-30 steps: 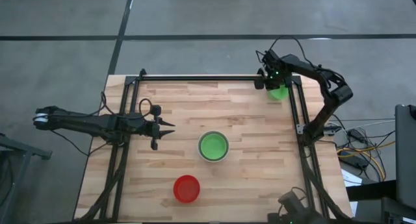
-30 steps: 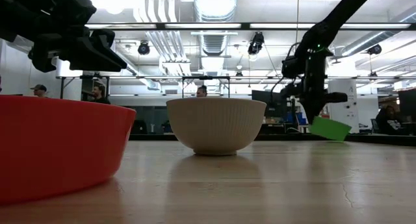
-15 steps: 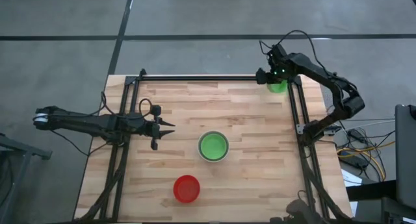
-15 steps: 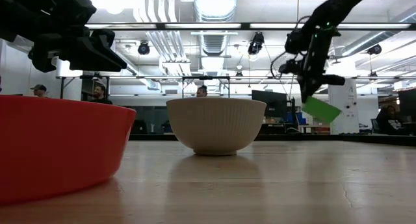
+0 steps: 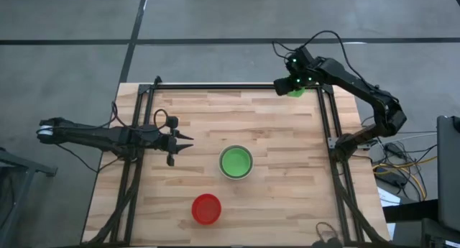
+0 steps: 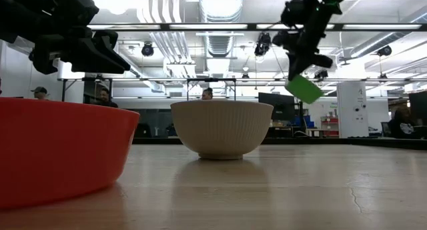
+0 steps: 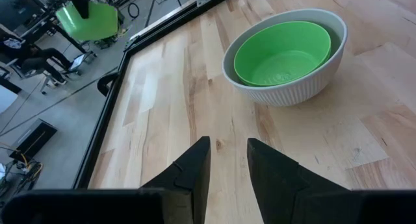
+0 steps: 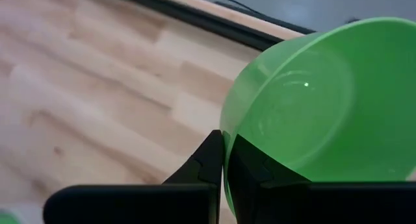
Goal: Nest bowls inside each other
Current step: Stack the green bowl on top of the bottom green bowl
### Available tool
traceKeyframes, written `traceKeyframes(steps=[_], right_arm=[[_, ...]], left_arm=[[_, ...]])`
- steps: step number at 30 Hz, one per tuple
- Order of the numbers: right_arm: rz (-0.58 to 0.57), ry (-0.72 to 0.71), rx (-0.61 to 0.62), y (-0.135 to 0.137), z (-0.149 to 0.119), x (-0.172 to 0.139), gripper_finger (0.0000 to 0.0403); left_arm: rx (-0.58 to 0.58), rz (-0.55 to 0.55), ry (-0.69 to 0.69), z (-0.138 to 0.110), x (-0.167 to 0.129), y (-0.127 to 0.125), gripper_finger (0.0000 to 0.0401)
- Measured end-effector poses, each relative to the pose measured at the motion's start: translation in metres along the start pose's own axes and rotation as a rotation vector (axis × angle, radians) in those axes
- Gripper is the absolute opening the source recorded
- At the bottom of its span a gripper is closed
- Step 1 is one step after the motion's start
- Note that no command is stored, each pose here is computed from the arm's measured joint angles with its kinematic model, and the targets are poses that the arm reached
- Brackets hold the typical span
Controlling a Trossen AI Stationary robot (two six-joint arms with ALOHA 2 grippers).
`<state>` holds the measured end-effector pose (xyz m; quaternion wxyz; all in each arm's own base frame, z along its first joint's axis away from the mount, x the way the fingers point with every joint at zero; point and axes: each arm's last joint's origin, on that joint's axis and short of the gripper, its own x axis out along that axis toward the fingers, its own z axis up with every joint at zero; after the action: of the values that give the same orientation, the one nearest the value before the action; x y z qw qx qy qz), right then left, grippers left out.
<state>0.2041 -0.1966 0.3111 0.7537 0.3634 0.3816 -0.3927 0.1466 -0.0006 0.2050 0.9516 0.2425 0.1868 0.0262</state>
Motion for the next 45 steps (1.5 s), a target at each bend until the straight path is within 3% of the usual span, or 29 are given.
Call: traceKeyframes(steps=[16,36,45], right_arm=[[0.171,-0.049,-0.274,0.087,-0.026,-0.035,0.0011],[0.311,-0.101,-0.237,0.153,-0.072,-0.048,0.0011],[0.320,-0.043,-0.220,0.178,-0.092,-0.030,0.0011]], left_arm=[[0.000,0.000,0.000,0.000,0.000,0.000,0.0108],[0.000,0.000,0.000,0.000,0.000,0.000,0.0108],[0.000,0.000,0.000,0.000,0.000,0.000,0.0108]])
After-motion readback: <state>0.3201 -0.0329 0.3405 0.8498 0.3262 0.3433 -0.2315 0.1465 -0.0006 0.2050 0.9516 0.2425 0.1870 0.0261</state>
